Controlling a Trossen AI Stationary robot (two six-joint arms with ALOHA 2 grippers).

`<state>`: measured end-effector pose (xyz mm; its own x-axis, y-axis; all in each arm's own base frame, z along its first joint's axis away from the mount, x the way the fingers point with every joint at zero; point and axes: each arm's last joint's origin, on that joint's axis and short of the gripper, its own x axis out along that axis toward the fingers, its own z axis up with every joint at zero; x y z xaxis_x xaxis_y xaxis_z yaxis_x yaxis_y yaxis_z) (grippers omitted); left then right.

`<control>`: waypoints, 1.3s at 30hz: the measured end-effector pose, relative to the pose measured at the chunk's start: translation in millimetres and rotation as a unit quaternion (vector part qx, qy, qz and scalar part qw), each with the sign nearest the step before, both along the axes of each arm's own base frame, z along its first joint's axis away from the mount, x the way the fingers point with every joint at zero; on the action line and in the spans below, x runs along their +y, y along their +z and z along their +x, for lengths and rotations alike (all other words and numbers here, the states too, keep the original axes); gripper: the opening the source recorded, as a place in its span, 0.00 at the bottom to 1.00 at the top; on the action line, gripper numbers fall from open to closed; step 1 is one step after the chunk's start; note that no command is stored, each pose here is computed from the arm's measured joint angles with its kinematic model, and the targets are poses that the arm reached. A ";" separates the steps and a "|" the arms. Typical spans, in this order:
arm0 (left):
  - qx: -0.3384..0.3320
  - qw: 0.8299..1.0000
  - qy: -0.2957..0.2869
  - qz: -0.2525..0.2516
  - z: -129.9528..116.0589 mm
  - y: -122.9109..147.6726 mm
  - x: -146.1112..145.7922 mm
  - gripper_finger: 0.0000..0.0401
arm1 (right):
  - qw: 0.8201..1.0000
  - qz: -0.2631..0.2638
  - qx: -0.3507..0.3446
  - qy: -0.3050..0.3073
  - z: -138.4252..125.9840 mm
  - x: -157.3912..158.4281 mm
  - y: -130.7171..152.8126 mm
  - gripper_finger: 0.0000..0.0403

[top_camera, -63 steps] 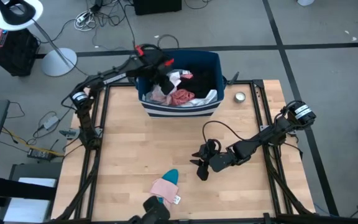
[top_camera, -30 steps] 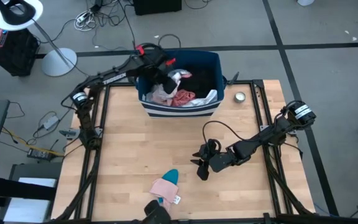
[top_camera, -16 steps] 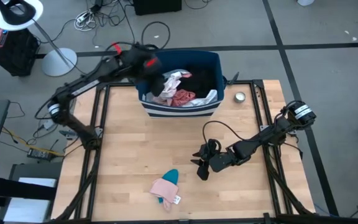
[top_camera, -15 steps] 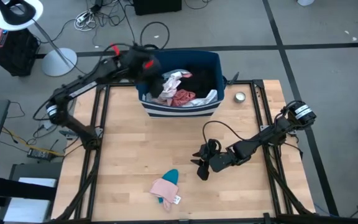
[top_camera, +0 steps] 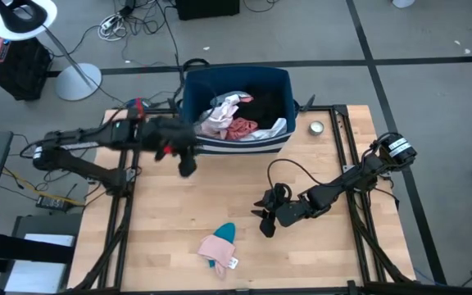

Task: Sort clothes
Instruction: Put the pink sock into the blue laundry bin

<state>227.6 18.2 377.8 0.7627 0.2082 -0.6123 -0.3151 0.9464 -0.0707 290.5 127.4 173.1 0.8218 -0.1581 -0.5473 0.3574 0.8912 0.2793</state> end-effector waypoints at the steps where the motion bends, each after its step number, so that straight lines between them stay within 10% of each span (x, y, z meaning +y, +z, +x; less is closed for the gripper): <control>1: -0.008 1.000 -0.011 -0.005 -1.8 -4.5 -7.0 0.26 | 1.000 0.002 0.000 -0.002 0.0 0.0 0.0 0.34; 16: -0.004 0.987 -0.146 -0.073 0.1 -103.3 -103.7 0.26 | 1.000 0.007 -0.003 -0.005 0.2 0.1 0.4 0.34; 39: 0.097 0.974 -0.165 -0.121 24.2 -201.9 -178.5 0.26 | 1.000 0.019 -0.018 -0.010 1.8 0.5 2.5 0.34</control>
<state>251.8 -160.3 175.9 0.6284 -0.1959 -0.7528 -0.0270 0.9617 -0.2728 292.4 127.9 175.5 0.8376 -0.1546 -0.5240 0.3652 0.8718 0.3264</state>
